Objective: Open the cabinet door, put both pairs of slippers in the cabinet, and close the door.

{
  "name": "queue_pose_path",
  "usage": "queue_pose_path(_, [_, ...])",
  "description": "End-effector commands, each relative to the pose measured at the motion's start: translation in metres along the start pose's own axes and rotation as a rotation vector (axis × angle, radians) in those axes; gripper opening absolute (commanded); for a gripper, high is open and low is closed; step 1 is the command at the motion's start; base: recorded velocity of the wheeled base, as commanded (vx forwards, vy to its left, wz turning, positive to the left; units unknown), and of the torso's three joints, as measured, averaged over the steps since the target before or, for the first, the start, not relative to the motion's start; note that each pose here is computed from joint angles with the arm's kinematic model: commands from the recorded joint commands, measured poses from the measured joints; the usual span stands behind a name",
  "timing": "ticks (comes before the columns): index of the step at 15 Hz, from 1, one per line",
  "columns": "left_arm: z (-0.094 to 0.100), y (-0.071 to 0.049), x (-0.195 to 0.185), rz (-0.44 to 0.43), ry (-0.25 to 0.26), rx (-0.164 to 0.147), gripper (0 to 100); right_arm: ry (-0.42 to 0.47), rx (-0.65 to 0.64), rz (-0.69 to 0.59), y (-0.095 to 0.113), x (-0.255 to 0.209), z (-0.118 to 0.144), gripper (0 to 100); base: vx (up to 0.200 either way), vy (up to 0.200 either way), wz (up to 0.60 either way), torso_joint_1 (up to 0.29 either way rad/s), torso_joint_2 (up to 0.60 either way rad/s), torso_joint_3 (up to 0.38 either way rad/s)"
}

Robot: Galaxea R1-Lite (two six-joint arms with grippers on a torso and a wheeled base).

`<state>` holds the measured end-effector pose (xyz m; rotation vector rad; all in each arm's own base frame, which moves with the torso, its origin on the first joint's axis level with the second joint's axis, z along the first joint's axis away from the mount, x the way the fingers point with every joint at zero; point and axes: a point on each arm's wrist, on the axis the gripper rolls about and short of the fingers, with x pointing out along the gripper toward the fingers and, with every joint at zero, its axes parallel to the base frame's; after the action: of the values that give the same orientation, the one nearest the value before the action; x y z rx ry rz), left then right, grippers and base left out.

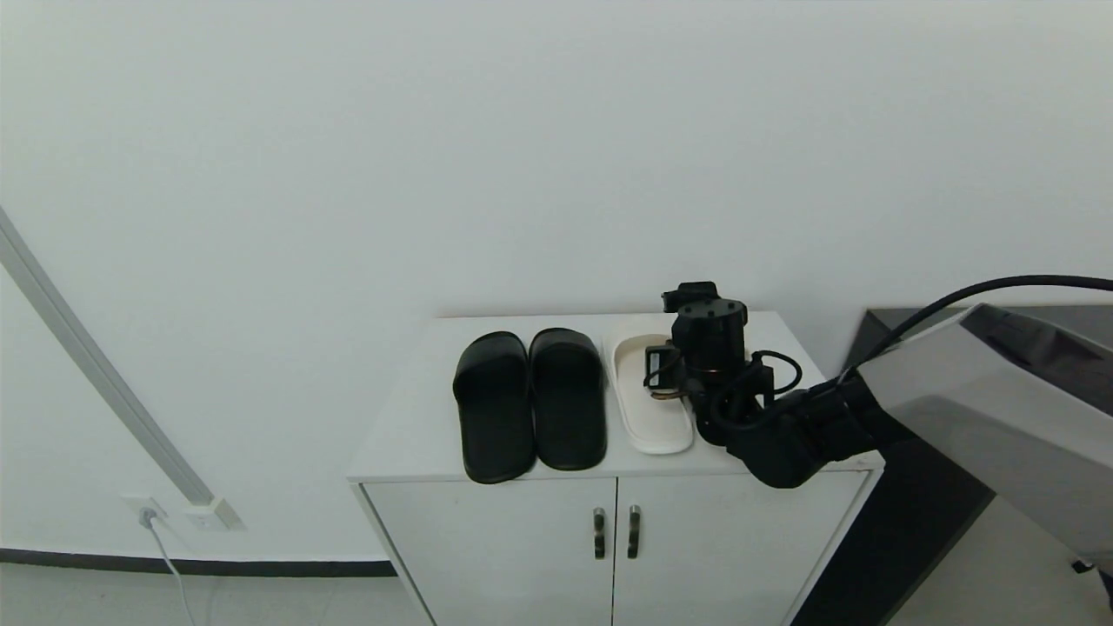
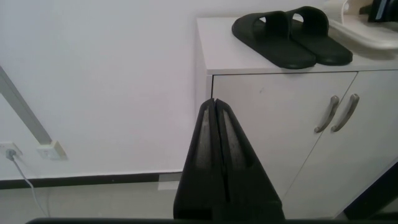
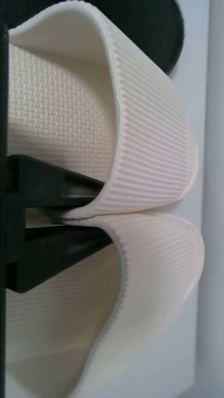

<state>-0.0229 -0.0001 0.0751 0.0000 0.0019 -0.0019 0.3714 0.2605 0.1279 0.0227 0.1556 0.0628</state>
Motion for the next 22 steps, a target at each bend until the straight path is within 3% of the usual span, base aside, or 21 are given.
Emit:
queue_pose_path(1, [0.0, 0.0, 0.0, 0.0, 0.001, 0.0, 0, -0.04, 0.004, 0.012, -0.008, -0.022, 0.027, 0, 0.0, 0.0, 0.0, 0.0, 0.0, 0.0])
queue_pose_path(4, [0.0, 0.0, 0.0, 0.002, 0.001, 0.0, 0, -0.03, -0.037, 0.164, -0.02, -0.084, 0.048, 0, 0.0, 0.0, 0.0, 0.0, 0.0, 0.0])
queue_pose_path(9, [0.0, 0.0, 0.0, 0.003, 0.001, -0.002, 0, 0.034, -0.066, 0.47, -0.044, -0.167, 0.041, 0, 0.0, 0.0, 0.0, 0.0, 0.0, 0.0])
queue_pose_path(13, [0.0, 0.0, 0.0, -0.001, 0.001, 0.005, 0, 0.056, -0.086, 0.627, -0.059, -0.209, 0.034, 0, 0.0, 0.0, 0.0, 0.0, 0.0, 0.0])
queue_pose_path(17, [0.0, 0.0, 0.0, -0.001, 0.001, 0.006, 0, 0.092, -0.103, 0.66, -0.061, -0.212, 0.025, 0, 0.0, 0.0, 0.0, 0.0, 0.0, 0.0])
queue_pose_path(22, [0.0, 0.0, 0.0, -0.001, 0.001, 0.006, 0, 0.092, -0.131, 0.66, -0.064, -0.214, 0.021, 0, -0.2, 0.0, 0.0, 0.007, 0.0, -0.001])
